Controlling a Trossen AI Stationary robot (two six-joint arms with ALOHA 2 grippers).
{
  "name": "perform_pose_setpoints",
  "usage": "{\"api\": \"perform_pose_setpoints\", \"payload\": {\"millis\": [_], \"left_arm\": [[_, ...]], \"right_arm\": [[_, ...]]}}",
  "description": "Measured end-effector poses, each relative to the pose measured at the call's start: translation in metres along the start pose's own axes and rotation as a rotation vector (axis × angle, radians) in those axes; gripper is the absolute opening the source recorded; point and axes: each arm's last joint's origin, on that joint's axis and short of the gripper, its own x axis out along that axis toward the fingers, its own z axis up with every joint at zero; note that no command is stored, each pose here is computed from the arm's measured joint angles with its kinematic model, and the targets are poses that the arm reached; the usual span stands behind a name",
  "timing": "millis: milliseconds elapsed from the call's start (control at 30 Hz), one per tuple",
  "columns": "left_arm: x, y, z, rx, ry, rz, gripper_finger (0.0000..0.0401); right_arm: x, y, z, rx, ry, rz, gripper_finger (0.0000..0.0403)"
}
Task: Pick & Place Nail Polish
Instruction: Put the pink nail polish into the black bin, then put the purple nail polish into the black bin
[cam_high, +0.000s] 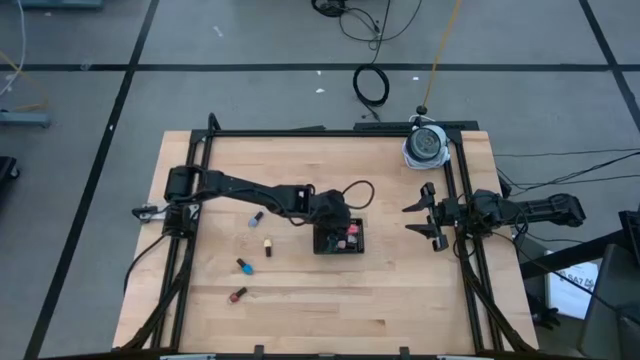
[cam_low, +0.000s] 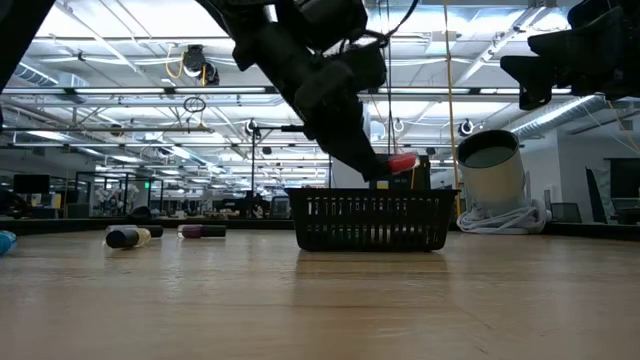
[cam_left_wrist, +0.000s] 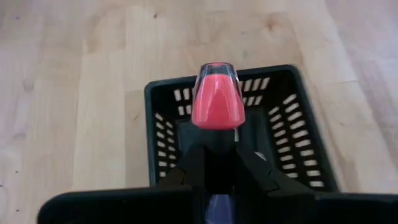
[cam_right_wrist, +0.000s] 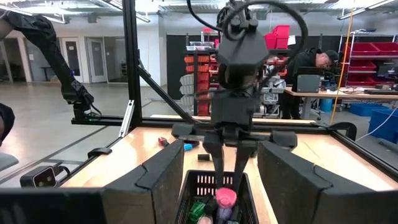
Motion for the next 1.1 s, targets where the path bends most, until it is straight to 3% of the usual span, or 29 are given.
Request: {"api": "perform_pose_setpoints", "payload": {"millis": [267,600,833,967,1100], "left_arm": [[0.007,0.001,-0.01,-0.017,0.07,-0.007,0.0041],[0.006,0.003,-0.007,-0.004,0.048,0.029,0.0114],[0.005,0.005,-0.008,-0.003,0.068,0.105,0.0131],[-0.019,0.007,-0.006,-0.005,0.121,0.17,0.0131],[-0.065,0.007,0.001,-0.126,0.134,0.278,0.0131]], "right_arm": [[0.0,0.0,0.0,0.0,0.001,0.0,0.0196],[0.0,0.0,0.0,0.0,0.0,0.0,0.0193],[0.0,0.0,0.0,0.0,0.0,0.0,0.0192],[0.0,0.0,0.0,0.0,0.0,0.0,0.0194],[0.0,0.0,0.0,0.0,0.0,0.0,0.0196]]}}
